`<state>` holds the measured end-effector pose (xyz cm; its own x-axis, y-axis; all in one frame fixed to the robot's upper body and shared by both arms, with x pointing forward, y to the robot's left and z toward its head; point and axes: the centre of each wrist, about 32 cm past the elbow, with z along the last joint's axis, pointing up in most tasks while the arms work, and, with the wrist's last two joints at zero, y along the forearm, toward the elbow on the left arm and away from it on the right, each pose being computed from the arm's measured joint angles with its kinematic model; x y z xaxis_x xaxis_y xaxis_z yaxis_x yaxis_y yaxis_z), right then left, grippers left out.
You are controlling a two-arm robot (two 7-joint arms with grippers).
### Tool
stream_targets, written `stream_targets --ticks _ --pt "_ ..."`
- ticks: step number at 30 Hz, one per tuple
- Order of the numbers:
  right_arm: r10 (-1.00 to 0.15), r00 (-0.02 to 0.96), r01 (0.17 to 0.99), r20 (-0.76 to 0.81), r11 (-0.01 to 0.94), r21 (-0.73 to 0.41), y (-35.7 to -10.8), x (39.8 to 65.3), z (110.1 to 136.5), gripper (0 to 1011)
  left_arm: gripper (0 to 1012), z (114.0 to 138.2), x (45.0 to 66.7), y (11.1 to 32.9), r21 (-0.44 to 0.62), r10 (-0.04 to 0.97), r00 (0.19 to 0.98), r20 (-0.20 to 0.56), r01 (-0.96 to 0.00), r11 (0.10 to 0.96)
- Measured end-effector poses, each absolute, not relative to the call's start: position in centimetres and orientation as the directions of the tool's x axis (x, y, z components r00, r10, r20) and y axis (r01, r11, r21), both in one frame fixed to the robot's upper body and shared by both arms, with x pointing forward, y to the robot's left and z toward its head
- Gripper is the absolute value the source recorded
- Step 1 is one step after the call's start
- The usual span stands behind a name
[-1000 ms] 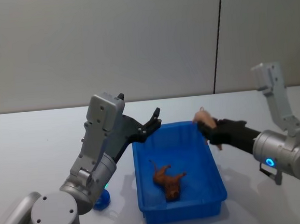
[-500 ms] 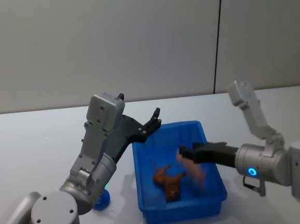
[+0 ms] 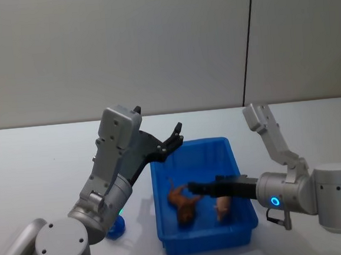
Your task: Pick up the two dolls from the table and place them into the box.
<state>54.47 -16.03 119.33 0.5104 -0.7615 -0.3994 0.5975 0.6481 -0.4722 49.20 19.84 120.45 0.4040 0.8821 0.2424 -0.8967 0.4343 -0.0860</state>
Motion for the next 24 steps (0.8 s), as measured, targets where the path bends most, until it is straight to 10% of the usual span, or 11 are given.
stream_targets --ticks 24 --pt "-0.746 0.583 0.679 -0.321 0.665 -0.311 -17.3 53.4 121.4 1001 1003 120.4 49.2 19.8 -0.086 0.882 0.404 0.242 -0.897 0.434"
